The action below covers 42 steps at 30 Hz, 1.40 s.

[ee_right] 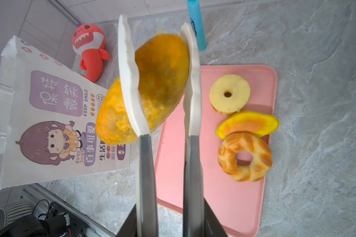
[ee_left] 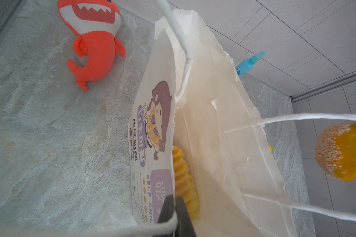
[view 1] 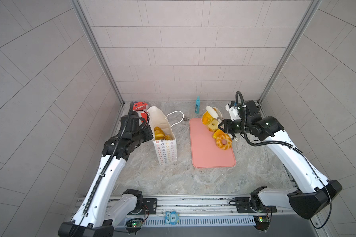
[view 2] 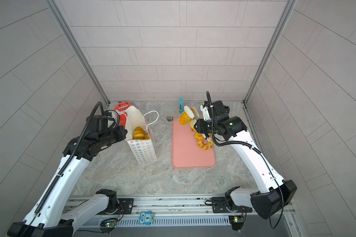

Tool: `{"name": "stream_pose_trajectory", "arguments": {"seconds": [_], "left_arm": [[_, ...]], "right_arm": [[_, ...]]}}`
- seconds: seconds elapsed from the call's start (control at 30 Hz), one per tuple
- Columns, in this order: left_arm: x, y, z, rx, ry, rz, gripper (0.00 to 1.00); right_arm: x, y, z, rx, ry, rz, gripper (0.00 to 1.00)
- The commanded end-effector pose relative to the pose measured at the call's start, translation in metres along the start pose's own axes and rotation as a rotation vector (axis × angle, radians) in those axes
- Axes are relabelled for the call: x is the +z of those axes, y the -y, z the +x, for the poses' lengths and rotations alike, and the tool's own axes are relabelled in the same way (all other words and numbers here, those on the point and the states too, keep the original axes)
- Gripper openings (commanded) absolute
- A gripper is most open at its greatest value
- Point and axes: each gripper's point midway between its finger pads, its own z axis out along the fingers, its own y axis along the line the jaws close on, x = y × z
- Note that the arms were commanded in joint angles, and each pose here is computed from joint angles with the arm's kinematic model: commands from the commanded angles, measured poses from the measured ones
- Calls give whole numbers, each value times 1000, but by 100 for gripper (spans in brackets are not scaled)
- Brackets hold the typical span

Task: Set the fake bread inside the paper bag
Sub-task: 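Carry the oval orange bun with the tongs over the paper bag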

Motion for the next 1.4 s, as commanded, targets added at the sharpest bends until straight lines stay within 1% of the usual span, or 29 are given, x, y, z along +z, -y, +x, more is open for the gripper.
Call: {"name": "stream_pose_trajectory", "arguments": {"seconds": [0.0,0.33,0.63,0.97,1.37], "left_arm": [[-3,-4,1,0,3,-13,6],[-3,-4,2,0,2,-14,6],[-2,-3,1,-2,1,-11,6],[-2,-2,0,-3,1,-7,6],[-2,-1,-1,-2,1,-2,6]], "right_arm": [[-18,-7,-17,-17,65,-11,37],[-37,-18,-35,-26,116,-32,36],[-63,-35,-56,-34,186,-87,36],[-77,-75,-63,-89,225,-194,36],[-82,-117,-59,-184,228,-267,36]]}}
